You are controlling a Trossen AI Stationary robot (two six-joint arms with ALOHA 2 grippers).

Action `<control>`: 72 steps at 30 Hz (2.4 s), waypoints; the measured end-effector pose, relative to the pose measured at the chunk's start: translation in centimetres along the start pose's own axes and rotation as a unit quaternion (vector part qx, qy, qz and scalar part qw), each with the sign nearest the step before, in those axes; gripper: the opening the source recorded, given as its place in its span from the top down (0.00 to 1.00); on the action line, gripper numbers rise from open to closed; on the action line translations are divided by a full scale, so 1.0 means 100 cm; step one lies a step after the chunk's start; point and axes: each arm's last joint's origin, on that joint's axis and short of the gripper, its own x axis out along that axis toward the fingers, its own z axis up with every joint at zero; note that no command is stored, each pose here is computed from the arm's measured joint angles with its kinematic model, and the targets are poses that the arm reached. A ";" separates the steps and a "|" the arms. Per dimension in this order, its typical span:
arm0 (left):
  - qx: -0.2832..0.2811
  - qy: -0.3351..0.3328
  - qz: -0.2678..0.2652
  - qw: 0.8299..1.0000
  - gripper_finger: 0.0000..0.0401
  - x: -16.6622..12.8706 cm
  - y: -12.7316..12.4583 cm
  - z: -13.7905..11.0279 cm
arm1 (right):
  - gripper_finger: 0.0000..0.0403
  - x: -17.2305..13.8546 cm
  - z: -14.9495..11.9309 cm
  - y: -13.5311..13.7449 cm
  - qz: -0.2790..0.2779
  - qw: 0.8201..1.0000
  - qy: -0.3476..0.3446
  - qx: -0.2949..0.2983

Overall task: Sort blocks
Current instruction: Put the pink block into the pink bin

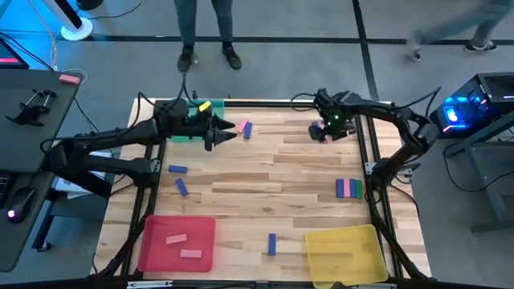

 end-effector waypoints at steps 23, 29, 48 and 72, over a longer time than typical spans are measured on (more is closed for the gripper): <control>-0.045 -0.002 -0.029 0.999 0.31 -0.029 0.049 0.023 | 0.40 0.055 -0.051 -0.008 -0.030 0.961 -0.266 0.073; -0.071 -0.003 -0.028 0.997 0.31 -0.029 0.049 0.024 | 0.40 0.067 -0.040 -0.006 -0.033 0.967 -0.252 0.039; -0.090 -0.021 -0.035 0.995 0.31 -0.029 0.047 0.028 | 0.66 0.075 -0.031 -0.006 -0.056 0.965 -0.256 -0.013; -0.085 -0.186 -0.174 0.963 0.31 -0.044 0.020 0.067 | 0.92 0.033 -0.099 -0.002 -0.015 0.972 -0.231 -0.041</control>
